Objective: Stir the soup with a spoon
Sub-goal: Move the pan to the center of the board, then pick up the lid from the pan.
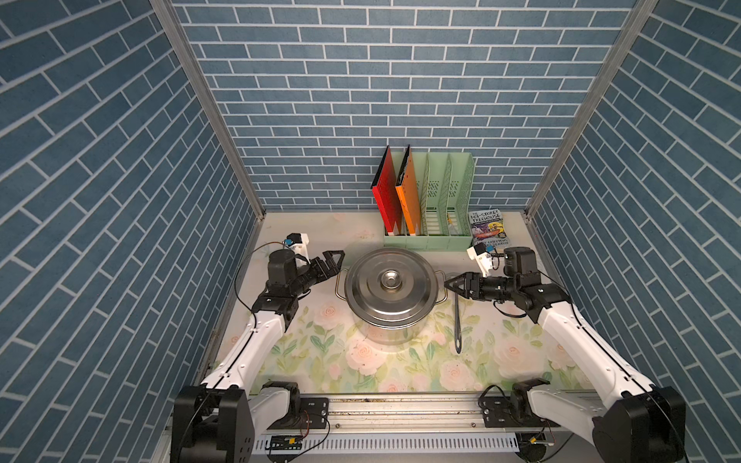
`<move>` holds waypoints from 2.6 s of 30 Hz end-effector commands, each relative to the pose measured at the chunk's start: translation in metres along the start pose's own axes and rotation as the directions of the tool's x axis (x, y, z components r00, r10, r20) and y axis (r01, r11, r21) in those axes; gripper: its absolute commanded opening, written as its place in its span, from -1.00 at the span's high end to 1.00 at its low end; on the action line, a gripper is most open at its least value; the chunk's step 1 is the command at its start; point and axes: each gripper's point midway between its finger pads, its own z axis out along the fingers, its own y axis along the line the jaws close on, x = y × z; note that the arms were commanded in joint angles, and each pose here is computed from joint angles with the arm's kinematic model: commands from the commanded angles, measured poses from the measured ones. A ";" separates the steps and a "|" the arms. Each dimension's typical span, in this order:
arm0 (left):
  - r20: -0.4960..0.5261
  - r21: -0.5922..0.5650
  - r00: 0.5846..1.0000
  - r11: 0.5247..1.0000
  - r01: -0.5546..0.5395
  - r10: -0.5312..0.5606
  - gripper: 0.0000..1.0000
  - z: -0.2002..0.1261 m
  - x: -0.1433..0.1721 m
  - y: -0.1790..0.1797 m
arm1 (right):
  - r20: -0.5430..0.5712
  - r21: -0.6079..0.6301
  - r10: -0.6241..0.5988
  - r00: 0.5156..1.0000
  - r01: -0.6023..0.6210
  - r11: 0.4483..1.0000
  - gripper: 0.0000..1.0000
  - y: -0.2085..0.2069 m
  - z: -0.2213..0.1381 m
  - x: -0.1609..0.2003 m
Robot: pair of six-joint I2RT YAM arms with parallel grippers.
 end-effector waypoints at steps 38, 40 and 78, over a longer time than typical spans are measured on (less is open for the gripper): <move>0.083 -0.228 0.986 0.966 -0.120 0.142 -1.00 -0.063 -0.001 0.010 | -0.052 -0.024 -0.062 0.997 0.061 0.998 0.95 -0.014 0.034 0.015; 0.086 -0.233 0.986 0.965 -0.121 0.145 -1.00 -0.065 -0.001 0.010 | -0.051 0.007 -0.058 0.997 0.058 0.998 0.94 -0.021 0.033 0.012; 0.167 -0.315 0.974 0.944 -0.094 0.153 -1.00 -0.084 -0.016 0.016 | 0.262 0.228 -0.893 0.367 0.875 0.426 -0.99 0.129 0.080 -0.038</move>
